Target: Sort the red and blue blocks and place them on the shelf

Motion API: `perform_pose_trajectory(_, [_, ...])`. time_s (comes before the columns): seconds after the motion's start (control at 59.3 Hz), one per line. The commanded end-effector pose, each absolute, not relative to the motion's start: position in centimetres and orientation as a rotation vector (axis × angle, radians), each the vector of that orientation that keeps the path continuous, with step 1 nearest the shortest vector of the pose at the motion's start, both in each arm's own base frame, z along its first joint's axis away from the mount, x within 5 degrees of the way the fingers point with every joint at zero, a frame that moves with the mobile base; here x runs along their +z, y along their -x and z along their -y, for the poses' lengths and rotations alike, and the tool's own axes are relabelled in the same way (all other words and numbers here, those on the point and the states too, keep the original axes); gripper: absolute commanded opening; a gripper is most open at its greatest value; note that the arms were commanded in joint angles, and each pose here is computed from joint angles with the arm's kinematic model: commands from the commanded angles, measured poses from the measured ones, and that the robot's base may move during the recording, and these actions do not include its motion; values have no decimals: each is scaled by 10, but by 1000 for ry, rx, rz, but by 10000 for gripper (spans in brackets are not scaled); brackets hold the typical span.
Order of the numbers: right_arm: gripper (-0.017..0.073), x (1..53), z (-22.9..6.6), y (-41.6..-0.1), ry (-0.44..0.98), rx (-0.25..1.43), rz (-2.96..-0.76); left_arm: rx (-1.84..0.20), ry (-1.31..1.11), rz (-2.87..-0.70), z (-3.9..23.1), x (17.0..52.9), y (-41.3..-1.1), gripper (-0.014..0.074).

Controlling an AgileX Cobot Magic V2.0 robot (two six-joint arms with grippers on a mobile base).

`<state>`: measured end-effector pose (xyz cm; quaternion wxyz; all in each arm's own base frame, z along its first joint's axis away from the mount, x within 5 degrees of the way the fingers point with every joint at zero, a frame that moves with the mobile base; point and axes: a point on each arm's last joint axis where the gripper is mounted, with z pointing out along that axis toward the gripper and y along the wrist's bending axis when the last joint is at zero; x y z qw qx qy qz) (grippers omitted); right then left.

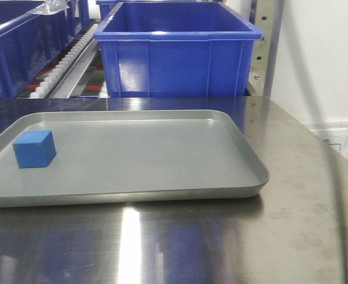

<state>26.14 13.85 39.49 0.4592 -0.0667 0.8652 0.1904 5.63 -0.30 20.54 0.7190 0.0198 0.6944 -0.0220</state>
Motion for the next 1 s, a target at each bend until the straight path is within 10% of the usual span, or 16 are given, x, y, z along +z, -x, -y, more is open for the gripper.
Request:
perform_pose_trajectory(0.0, [53, 419, -106, -235, 112, 479, -1907, -72, -50, -1478, 5, 201, -56, 119])
perform_pose_trajectory(0.337, [53, 364, -27, -155, -117, 319, -1864, -72, -50, -1478, 5, 201, -56, 119])
perform_pose_trajectory(0.979, [53, 349, -20, -139, -146, 299, -1846, -72, -50, -1478, 5, 201, -56, 119])
